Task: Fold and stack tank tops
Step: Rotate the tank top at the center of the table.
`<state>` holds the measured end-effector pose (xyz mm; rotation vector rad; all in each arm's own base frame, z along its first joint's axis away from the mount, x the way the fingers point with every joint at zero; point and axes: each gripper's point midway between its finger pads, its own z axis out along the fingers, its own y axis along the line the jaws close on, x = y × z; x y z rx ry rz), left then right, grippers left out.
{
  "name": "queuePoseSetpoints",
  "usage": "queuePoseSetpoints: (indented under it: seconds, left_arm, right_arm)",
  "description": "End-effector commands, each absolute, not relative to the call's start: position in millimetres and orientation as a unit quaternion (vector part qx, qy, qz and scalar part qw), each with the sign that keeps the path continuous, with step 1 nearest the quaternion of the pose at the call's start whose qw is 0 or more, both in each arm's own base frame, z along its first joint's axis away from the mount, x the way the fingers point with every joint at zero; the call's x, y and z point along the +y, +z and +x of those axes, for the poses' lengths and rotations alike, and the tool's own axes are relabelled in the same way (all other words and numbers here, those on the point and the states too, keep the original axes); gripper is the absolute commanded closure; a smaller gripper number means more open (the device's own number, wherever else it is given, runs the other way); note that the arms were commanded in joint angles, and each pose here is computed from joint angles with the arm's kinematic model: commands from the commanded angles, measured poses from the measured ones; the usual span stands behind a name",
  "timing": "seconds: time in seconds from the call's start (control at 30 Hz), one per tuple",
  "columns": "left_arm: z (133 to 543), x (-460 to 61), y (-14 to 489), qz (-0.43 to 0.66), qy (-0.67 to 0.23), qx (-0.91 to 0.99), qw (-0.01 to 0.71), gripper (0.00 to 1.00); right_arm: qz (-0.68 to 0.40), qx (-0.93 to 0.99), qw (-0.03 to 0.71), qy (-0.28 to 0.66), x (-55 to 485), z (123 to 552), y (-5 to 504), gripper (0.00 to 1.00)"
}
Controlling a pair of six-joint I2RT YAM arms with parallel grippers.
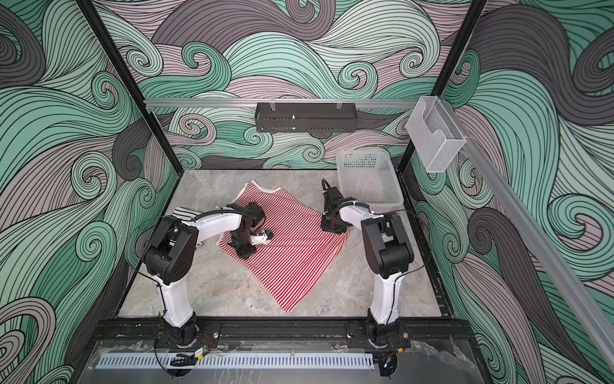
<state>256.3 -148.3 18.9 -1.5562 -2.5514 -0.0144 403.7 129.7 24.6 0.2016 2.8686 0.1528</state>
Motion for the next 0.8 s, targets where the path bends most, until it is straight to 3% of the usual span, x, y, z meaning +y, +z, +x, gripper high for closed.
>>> queuePoseSetpoints:
  seconds: [0.0,0.2,0.27,0.43,0.77]
  left_arm:
    - [226.8,-164.2,48.6,-0.543,0.053,-0.833,0.092,0.77]
    - [309.9,-160.7,83.2,-0.472,-0.015,-0.879,-0.064,0.76]
    - [337.9,-149.6,81.9,-0.447,-0.048,-0.889,-0.085,0.76]
    - [380.5,-103.8,63.5,-0.371,-0.102,-0.921,-0.064,0.77]
    - [387.3,-84.5,36.9,-0.349,-0.096,-0.931,-0.049,0.77]
  right_arm:
    - [0.052,0.987,0.147,0.031,122.5,416.9,50.1,0.61]
    - [0.02,0.983,0.165,0.08,155.6,376.6,81.3,0.6]
    - [0.003,0.984,0.153,0.094,173.1,353.4,77.6,0.59]
    - [-0.044,0.984,0.116,0.125,214.3,295.7,60.6,0.59]
    - [-0.069,0.991,0.045,0.105,228.7,245.1,8.6,0.59]
